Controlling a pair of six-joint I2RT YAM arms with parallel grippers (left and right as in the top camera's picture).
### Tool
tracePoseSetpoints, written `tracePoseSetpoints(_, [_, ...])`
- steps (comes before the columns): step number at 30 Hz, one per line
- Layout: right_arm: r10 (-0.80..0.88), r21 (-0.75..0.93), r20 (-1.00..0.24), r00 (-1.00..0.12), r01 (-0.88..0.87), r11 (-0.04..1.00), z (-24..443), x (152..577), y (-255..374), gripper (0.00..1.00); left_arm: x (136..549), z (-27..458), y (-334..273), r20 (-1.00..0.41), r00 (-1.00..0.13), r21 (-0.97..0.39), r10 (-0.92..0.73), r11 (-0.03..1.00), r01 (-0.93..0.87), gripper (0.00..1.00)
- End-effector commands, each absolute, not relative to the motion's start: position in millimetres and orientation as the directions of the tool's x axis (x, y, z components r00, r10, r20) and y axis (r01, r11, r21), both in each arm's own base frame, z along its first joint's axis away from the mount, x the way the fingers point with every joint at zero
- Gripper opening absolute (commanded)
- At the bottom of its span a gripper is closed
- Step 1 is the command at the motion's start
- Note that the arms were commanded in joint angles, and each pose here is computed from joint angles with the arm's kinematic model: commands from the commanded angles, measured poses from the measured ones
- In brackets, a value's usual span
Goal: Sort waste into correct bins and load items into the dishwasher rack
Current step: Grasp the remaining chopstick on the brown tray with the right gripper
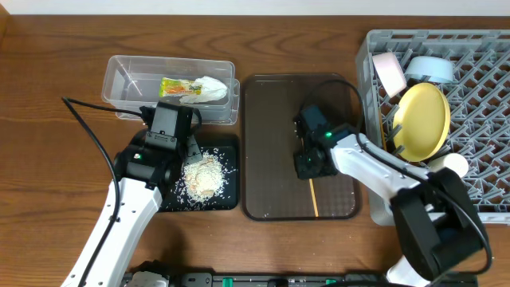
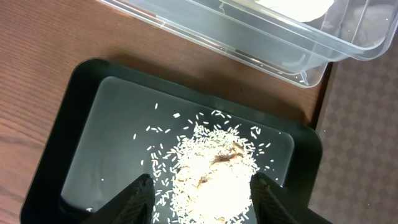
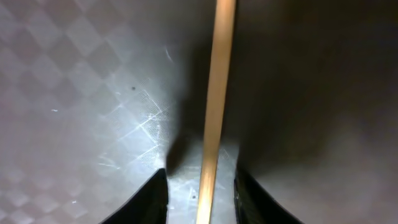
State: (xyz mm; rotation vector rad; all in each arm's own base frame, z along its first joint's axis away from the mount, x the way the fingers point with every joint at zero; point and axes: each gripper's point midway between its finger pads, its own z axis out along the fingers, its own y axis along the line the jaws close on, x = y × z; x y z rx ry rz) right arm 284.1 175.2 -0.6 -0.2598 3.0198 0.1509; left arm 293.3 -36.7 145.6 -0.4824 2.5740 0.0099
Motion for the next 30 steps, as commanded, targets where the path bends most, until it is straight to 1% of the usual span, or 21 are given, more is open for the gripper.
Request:
tracePoseSetpoints(1, [-0.117,0.057,-0.071,-0.991,-0.121,0.991,-16,278,170,0.16,294,147,-33,-0.498,-0.795,-0.078,-0.347,0.931,-0.358,0.53])
tracePoseSetpoints(2, [-0.108,0.056,-0.067,-0.992,-0.112,0.992,-16,277,170,0.09,294,147,-33,-0.498,-0.794,-0.078,-0.347,0.93,-0.358,0.53])
tracePoseSetpoints(3, [-0.104,0.056,-0.066,-0.992,-0.107,0.993,-16,277,170,0.06,294,147,-33,-0.498,-0.794,-0.078,-0.347,0.93,-0.358,0.53])
tracePoseSetpoints(6, [-0.095,0.069,-0.094,-0.991,-0.102,0.992,-8,283,171,0.01,294,147,-33,-0.498,-0.795,-0.078,-0.347,0.931,-0.358,0.53])
tracePoseSetpoints(10, [-0.095,0.061,-0.185,-0.978,-0.108,0.992,28,307,160,0.01,294,147,-33,-0.498,-0.795,-0.078,-0.347,0.931,-0.358,0.53])
tracePoseSetpoints(13, [-0.095,0.05,-0.281,-0.955,-0.113,0.992,72,331,143,0.01,294,147,-33,-0.498,-0.795,-0.077,-0.347,0.931,-0.358,0.53])
tracePoseSetpoints(16, [-0.061,0.032,-0.396,-0.916,-0.08,0.996,126,355,113,0.01,294,147,-33,-0.498,-0.794,-0.078,-0.347,0.93,-0.358,0.53])
tracePoseSetpoints(18, [-0.042,0.023,-0.453,-0.89,-0.058,0.998,151,367,93,0.01,294,147,-33,-0.498,-0.795,-0.078,-0.347,0.931,-0.358,0.53])
tracePoseSetpoints(20, [-0.022,0.013,-0.49,-0.872,-0.032,0.999,166,374,70,0.01,294,147,-33,-0.498,-0.795,-0.077,-0.347,0.931,-0.358,0.53])
tracePoseSetpoints(22, [0.008,-0.001,-0.494,-0.869,0.009,1.0,169,377,45,0.01,294,147,-33,-0.498,-0.794,-0.078,-0.347,0.93,-0.358,0.53])
tracePoseSetpoints(25, [0.043,-0.023,-0.461,-0.887,0.06,0.998,161,374,13,0.01,294,147,-33,-0.498,-0.795,-0.078,-0.347,0.931,-0.358,0.53])
tracePoseSetpoints(30, [0.088,-0.042,-0.403,-0.911,0.114,0.993,140,368,-18,0.01,294,147,-33,-0.498,-0.794,-0.078,-0.347,0.93,-0.358,0.53])
